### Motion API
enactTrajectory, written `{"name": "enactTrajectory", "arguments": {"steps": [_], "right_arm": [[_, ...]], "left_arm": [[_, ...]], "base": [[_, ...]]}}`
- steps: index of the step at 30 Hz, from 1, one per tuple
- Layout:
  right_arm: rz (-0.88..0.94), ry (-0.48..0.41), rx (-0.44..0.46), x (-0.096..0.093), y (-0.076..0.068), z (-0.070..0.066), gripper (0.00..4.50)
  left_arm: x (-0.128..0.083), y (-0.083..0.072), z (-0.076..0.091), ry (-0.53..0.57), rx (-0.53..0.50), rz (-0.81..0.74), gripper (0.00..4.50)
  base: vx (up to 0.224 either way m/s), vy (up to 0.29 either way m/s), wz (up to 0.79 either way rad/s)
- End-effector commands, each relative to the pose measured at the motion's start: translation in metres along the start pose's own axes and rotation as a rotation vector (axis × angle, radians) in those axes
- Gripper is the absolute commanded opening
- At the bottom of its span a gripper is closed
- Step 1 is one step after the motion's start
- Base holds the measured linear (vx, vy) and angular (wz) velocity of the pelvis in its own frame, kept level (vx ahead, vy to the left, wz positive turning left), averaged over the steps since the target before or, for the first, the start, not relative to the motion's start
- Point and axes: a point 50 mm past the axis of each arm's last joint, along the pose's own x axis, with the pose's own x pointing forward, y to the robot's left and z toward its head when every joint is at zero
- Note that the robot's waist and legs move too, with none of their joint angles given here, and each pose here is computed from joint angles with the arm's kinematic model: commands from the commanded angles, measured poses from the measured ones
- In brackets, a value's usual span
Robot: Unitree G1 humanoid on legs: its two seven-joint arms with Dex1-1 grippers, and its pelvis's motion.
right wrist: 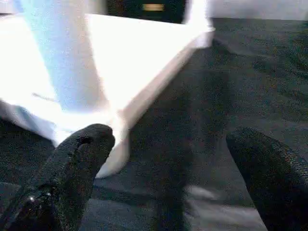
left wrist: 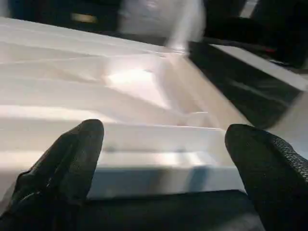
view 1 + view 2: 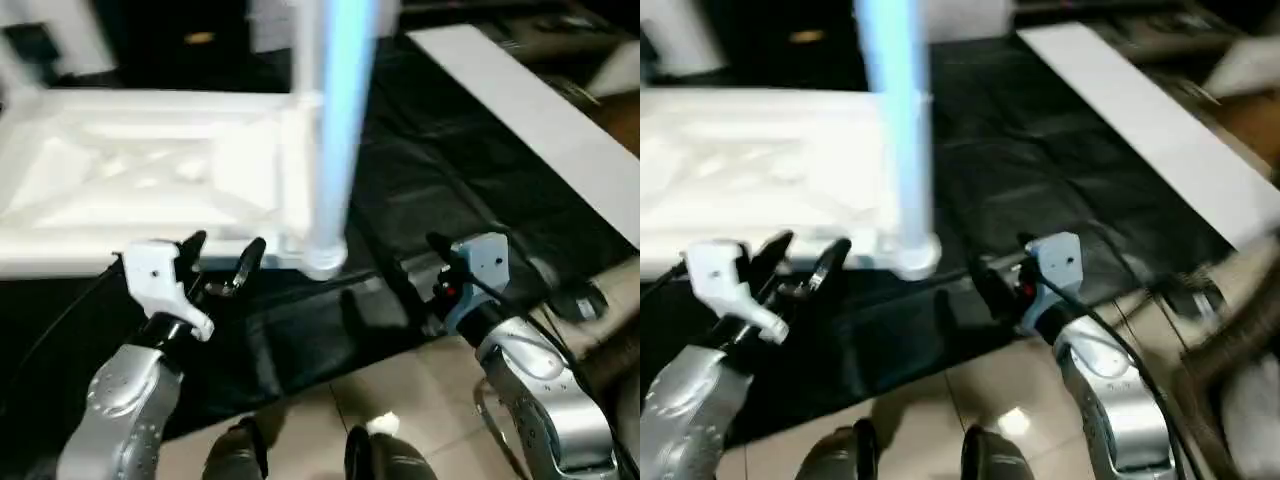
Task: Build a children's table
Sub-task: Rotate table base
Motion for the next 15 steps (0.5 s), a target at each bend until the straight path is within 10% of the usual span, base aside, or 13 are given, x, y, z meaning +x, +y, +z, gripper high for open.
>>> {"name": "enactTrajectory", "arguments": {"steps": [1,15], "right_arm": [[0.013,-0.024,0.002,-0.004,0.002,0.005,4.50],[-0.149,0.026,0.031,-0.035,-0.008,-0.008,4.50]], "left_arm": [[0.000,-0.005,0.004,0.000,-0.015,0.016,4.47],[-0.006,-0.006,-0.001,0.033,0.054,0.014,4.47]], "base": [[-0.020,-0.076,0.65],[-0.021,-0.013,0.40]]}}
